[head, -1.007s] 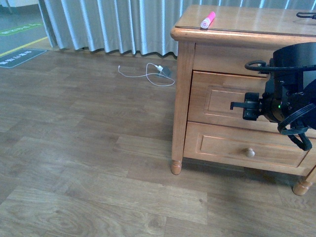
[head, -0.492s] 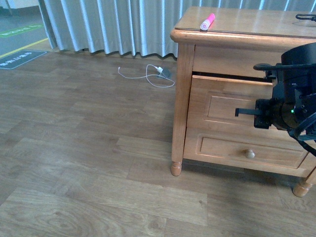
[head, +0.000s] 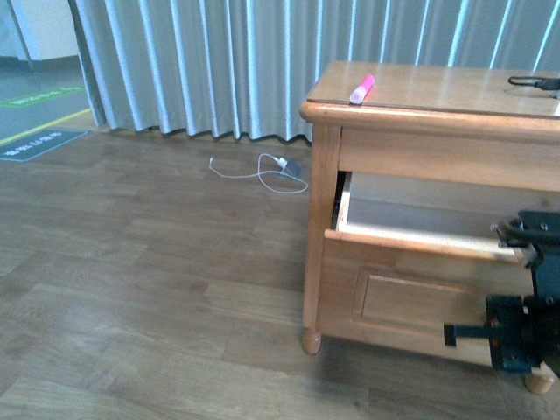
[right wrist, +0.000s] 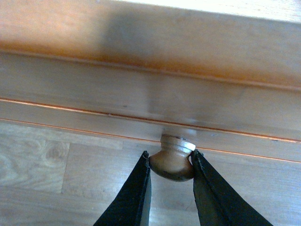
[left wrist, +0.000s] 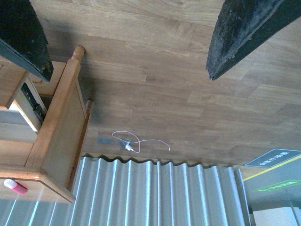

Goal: Place pink marker in drawer with both arms

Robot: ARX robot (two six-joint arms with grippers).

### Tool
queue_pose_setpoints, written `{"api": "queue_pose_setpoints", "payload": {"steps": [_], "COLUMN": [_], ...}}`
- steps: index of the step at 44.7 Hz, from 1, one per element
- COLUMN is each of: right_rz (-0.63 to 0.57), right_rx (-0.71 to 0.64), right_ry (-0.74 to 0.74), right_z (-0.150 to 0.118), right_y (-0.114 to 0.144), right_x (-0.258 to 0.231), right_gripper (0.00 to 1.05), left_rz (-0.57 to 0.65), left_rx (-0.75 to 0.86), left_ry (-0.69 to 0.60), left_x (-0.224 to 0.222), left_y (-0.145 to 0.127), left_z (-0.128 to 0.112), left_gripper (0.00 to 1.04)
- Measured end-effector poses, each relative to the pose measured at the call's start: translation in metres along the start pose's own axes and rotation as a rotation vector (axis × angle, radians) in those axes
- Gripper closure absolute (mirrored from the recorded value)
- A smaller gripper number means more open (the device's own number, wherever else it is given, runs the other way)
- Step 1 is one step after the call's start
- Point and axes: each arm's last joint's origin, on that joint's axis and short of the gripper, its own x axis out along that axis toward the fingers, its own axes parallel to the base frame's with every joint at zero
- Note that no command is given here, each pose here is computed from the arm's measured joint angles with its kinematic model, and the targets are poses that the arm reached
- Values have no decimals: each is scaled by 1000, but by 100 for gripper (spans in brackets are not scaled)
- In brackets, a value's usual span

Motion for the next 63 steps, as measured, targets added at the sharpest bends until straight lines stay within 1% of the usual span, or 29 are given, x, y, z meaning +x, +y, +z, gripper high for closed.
{"api": "queue_pose_setpoints", "payload": {"steps": [2,3,5,6,10,16,19,20,22,23,24,25,28,35,40,44,48,53,54,55,57,58,60,61,63], "right_rz": [12,16,33,36,87,181,199,202,211,217,221,226,241,277,322,316,304,306,290,259,140,104,64,45,31], "right_rx": [1,1,17,18,37,59,77,79,90,100,108,114,121,138,164,180,188,188,182,159,114,92,71,50,29], "right_ry": [6,8,14,15,18,-19,-42,-47,-69,-84,-95,-106,-141,-208,-253,-294,-324,-321,-339,-399,-602,-656,-733,-766,-780], "right_z": [-7,-9,-13,-14,-17,-12,-9,-8,-6,-5,-5,-4,-3,-6,-20,-32,-33,-33,-33,-34,-39,-41,-43,-44,-46], "right_y": [1,1,1,1,2,6,4,3,1,-1,-2,-3,-6,-15,-25,-32,-34,-34,-34,-34,-36,-38,-41,-43,-44], "right_x": [-8,-11,-19,-21,-39,-74,-94,-97,-110,-120,-127,-133,-153,-193,-222,-229,-233,-233,-232,-231,-226,-225,-225,-226,-225], "right_gripper": [84,82,72,70,56,35,24,22,15,10,7,7,9,9,9,9,9,9,9,12,22,26,33,39,46], "left_rz": [0,0,0,0,0,0,0,0,0,0,0,0,0,0,0,0,0,0,0,0,0,2,1,0,0], "left_rx": [0,0,0,0,0,0,0,0,0,0,0,0,0,0,0,0,0,0,0,0,0,0,0,0,0], "left_ry": [0,0,0,0,0,0,0,0,0,0,0,0,0,0,0,0,0,0,0,0,0,0,0,0,0], "left_x": [0,0,0,0,0,0,0,0,0,0,0,0,0,0,0,0,0,0,0,0,0,0,0,0,0], "left_y": [0,0,0,0,0,0,0,0,0,0,0,0,0,0,0,0,0,0,0,0,0,0,0,0,0], "left_z": [0,0,0,0,0,0,0,0,0,0,0,0,0,0,0,0,0,0,0,0,0,0,0,0,0], "left_gripper": [6,6,6,6,6,6,6,6,6,6,6,6,6,6,6,6,6,6,6,6,6,6,6,6,6]}}
